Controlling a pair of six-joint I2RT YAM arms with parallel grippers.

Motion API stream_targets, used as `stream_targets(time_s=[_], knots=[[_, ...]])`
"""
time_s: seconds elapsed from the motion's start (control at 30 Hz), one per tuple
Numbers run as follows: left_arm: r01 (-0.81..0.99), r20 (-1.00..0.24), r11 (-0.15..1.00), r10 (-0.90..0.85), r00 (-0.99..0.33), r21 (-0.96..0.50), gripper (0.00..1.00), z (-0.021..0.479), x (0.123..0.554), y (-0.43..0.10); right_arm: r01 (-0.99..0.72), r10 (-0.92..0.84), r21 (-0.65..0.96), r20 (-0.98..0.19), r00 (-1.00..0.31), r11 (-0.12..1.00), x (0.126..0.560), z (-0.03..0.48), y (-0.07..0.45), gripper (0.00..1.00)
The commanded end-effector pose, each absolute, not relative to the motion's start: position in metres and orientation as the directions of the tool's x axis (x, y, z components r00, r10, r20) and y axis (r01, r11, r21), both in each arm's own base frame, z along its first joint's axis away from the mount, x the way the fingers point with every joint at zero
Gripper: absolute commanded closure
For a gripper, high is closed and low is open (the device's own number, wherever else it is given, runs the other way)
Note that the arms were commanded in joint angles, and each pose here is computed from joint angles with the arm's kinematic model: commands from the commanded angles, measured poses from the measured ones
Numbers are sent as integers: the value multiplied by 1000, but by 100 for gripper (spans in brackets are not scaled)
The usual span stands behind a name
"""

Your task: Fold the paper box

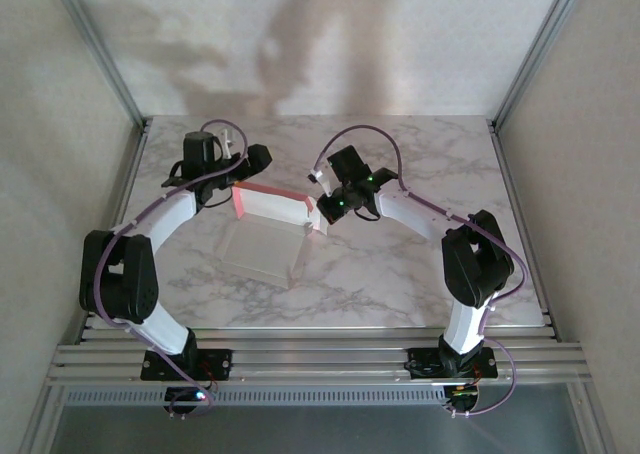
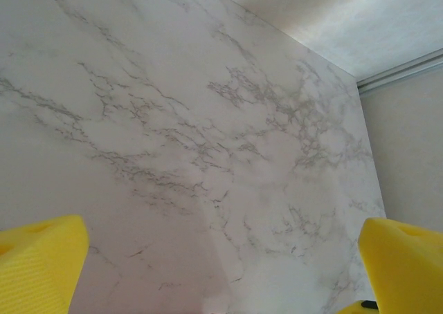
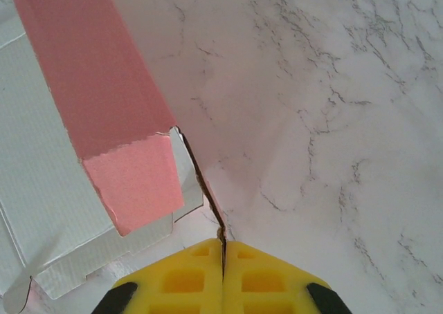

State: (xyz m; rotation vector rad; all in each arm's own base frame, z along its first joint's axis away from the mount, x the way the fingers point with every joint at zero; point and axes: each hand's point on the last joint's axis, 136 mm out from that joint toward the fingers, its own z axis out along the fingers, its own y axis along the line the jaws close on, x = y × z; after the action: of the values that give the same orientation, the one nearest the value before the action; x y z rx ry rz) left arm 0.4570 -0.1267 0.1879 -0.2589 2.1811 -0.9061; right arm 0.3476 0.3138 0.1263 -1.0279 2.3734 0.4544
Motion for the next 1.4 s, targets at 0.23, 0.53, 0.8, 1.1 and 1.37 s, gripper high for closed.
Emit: stream_targets(time_s=[0.23,0.53,0.8,1.1,1.37], knots=[[48,-493,737,-400,-773,-674,0,174,429,-127,-704,-532,102,-581,-615,703,354,128,317,100],[28,-422,704,-393,-817,-710,0,174,394,-143,-633,-446,173,-574,-687,754,368,143,330,100],[42,-398,685,-371,-839,-727,0,172,372,-166,-583,-406,198,-544,-734,788,370,141,336,100],[54,-399,690,-351,-847,-721,1,165,353,-183,-532,-358,236,-517,-777,814,362,134,338,100],[48,-416,721,-343,-842,-691,1,151,339,-185,-541,-383,174,-533,-755,823,348,128,345,100]])
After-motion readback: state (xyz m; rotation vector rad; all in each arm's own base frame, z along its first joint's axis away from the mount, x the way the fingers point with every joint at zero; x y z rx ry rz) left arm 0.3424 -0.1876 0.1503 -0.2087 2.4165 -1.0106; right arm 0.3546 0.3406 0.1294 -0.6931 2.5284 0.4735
